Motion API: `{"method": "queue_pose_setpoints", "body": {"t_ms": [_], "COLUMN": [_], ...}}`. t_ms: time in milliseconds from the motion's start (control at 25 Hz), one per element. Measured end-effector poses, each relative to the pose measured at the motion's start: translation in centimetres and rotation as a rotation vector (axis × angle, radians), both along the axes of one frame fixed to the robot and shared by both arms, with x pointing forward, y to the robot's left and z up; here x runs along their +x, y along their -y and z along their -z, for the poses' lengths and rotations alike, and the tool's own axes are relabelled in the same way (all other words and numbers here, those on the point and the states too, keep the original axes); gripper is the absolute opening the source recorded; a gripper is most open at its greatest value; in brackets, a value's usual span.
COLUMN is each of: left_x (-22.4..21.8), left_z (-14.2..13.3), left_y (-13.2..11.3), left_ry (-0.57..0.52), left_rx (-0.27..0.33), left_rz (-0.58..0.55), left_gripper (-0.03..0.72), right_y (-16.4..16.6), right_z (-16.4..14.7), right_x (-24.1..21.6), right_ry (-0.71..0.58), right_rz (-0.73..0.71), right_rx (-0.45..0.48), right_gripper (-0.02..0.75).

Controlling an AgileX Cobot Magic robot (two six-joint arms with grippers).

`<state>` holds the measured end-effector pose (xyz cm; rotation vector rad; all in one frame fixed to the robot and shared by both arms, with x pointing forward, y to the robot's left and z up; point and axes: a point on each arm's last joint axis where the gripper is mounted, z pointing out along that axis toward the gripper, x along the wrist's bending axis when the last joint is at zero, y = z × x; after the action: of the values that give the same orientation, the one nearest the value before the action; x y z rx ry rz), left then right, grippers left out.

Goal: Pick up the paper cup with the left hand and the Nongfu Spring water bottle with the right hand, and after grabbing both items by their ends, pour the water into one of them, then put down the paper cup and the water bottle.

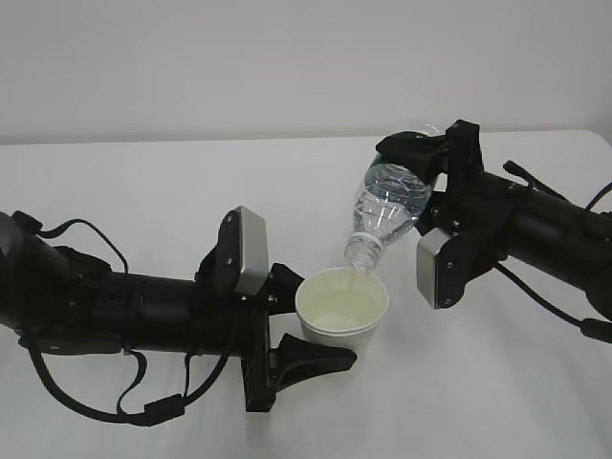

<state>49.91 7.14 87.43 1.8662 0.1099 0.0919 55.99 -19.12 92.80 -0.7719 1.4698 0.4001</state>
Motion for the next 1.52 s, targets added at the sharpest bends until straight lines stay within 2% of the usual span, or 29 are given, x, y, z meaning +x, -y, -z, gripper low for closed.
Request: {"method": "queue_pose_setpoints", "body": {"t_ms": [600,1200,1320,1520], "left_x": [0.04,0.08,0.07,0.08], "left_z": [-0.02,-0.03,-0.05,-0.09], "left_y": [0.03,0.03,0.03,0.05], "left_ry": [-0.005,-0.006,-0.006,-0.006], "left_rx": [-0.015,-0.017,-0.018,-0.023], "left_rz": [-0.006,-0.010,-0.010,-0.010], "left_gripper": [0.480,0.480,0.480,0.480], "right_y": [0.00,-0.91,-0.88,-0.65], "right_z": [0.00,-0.04,-0.05,-0.14], "right_x": [0.00,-0.29,-0.27,-0.04], "right_ry": [0.001,-0.042,-0.073,-0.167], "right_rz": [0.000,-0.018,-0.011,0.034], "right_rx": [-0.001,0.052,0.086,0.206], "right_gripper": [0.456,0.456,0.456,0.456]}}
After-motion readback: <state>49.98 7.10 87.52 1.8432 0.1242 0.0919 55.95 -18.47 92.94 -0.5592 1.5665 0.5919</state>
